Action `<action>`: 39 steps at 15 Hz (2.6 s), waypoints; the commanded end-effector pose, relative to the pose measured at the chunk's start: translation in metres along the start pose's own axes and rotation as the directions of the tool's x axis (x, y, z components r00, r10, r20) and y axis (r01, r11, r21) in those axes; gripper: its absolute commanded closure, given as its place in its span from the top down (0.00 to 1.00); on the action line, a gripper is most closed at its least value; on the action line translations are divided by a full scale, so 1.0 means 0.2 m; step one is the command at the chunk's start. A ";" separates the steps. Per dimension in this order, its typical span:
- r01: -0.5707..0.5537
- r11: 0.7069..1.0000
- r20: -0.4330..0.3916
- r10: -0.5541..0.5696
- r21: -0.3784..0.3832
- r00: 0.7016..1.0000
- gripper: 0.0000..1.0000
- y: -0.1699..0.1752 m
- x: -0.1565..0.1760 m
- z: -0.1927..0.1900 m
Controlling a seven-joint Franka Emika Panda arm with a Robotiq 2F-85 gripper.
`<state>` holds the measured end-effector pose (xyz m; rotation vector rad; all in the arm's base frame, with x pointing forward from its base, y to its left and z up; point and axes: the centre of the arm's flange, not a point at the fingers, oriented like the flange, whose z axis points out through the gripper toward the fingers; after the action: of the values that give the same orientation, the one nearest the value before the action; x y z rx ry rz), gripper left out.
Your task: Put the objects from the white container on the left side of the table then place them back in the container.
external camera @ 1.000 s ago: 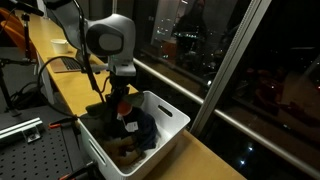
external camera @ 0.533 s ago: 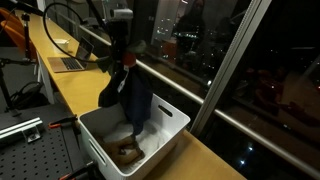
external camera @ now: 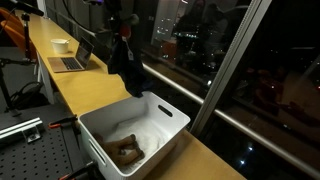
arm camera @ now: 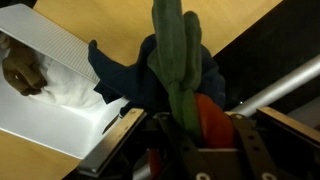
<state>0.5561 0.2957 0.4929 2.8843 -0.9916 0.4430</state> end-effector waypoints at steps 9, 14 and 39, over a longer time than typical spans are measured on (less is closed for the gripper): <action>0.087 0.991 0.129 -0.074 -0.097 0.989 0.05 -0.54 -0.16 0.25; 0.057 0.969 0.231 0.001 -0.241 0.973 0.05 -0.21 -0.27 0.74; -0.278 0.917 0.115 0.321 -0.285 0.940 1.00 1.01 0.27 0.91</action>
<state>0.5275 0.1196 0.3372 2.5978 -1.3377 0.0357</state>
